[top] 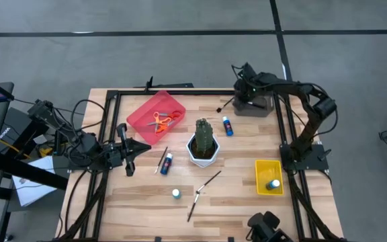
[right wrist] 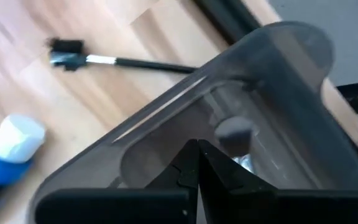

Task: Pick & Place Paint Supplies
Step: Put the powder brush into the black bin

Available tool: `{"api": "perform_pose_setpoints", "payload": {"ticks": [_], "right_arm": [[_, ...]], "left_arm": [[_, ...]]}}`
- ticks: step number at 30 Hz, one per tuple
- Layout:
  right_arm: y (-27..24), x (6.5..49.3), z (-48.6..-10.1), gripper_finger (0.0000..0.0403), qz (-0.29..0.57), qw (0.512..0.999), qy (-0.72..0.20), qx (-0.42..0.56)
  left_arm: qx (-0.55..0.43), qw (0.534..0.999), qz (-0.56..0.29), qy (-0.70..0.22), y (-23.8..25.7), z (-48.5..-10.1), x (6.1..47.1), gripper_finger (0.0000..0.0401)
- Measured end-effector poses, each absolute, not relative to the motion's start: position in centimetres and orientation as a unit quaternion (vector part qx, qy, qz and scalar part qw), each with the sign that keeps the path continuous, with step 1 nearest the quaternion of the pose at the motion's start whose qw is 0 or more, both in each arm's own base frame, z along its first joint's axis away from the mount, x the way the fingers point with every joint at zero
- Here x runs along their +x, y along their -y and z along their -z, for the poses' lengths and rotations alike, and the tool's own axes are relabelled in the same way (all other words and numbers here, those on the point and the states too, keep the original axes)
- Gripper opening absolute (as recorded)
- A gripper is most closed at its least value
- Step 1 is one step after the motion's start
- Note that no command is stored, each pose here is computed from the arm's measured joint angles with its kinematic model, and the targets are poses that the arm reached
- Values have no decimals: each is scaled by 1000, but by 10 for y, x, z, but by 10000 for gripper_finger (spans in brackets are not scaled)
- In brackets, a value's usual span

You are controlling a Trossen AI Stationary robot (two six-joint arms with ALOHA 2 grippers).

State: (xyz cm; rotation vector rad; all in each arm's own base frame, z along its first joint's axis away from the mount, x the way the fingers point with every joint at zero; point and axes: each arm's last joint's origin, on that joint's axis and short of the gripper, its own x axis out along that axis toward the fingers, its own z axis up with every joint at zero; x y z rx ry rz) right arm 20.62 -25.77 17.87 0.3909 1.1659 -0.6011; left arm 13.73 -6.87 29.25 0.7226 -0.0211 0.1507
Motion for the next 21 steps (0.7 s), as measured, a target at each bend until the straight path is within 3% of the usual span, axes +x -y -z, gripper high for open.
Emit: {"api": "perform_pose_setpoints", "payload": {"ticks": [21], "right_arm": [[225, 205, -183, 0, 227, 766, -567, 199]], "left_arm": [[348, 935, -73, 11, 69, -292, 137, 7]]}}
